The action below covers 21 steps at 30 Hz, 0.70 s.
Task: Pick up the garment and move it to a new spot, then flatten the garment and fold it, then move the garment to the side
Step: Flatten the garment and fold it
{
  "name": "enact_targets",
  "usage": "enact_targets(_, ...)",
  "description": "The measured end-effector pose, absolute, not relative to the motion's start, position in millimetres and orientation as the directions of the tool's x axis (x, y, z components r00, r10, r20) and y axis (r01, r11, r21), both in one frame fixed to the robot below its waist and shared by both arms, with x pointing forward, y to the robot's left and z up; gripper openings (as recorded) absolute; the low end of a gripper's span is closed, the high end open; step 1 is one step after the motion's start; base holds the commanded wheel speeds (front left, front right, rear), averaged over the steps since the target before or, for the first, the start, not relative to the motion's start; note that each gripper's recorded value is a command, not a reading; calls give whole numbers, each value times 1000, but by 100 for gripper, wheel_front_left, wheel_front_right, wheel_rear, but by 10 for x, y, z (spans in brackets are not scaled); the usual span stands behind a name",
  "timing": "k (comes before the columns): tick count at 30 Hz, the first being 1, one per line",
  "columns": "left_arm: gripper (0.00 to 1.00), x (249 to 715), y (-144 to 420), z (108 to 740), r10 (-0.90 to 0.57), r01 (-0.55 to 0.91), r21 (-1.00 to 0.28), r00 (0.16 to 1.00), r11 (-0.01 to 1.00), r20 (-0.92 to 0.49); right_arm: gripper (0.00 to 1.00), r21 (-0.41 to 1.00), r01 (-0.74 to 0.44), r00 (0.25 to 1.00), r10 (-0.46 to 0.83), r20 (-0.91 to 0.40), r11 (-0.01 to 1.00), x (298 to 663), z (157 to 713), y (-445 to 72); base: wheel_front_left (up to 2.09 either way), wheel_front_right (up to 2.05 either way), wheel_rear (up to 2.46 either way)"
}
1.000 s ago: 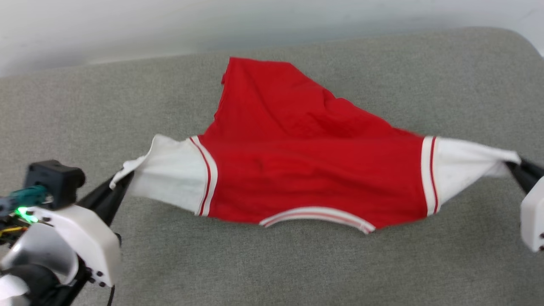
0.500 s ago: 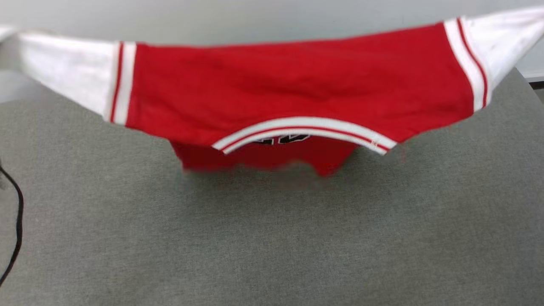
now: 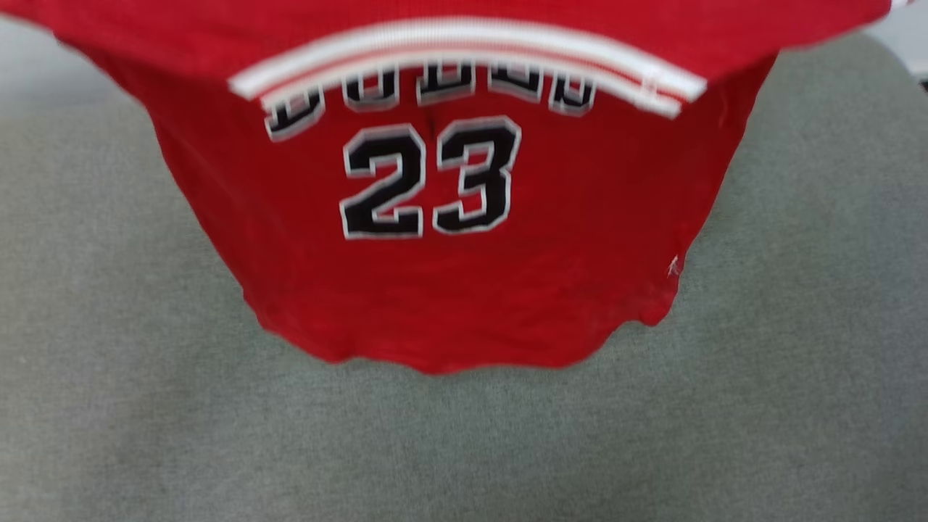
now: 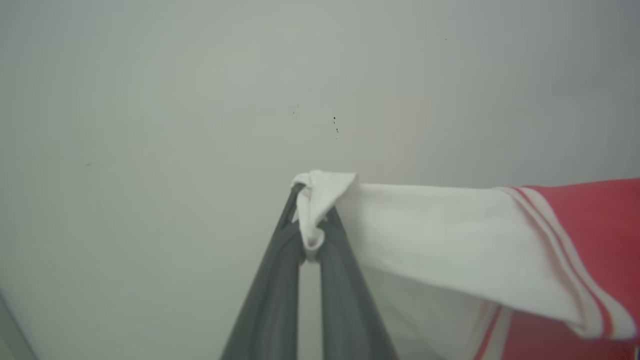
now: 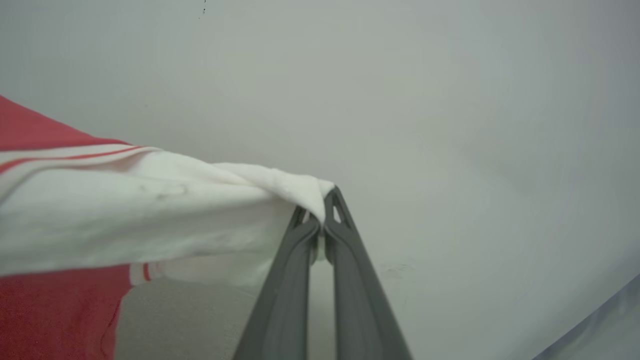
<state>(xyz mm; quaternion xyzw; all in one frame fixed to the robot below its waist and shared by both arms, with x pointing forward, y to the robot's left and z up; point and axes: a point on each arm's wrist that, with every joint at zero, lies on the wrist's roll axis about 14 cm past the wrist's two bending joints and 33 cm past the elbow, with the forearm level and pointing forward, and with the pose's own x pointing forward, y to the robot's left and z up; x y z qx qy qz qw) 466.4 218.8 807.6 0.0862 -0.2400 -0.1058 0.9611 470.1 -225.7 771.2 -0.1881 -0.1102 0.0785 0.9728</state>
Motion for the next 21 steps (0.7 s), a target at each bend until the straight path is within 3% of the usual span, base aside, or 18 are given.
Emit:
enact_targets(7, 0, 5288, 2163, 8088, -227, 140, 213, 854, 967, 468, 0, -423, -83, 959, 188, 211, 902, 5258, 7640, -2281, 0, 0, 0)
enact_targets(21, 0, 6808, 2074, 7763, -148, 45, 209, 845, 977, 513, 0, -397, 51, 944, 86, 319, 916, 6709, 7286, -2467, 0, 0, 0)
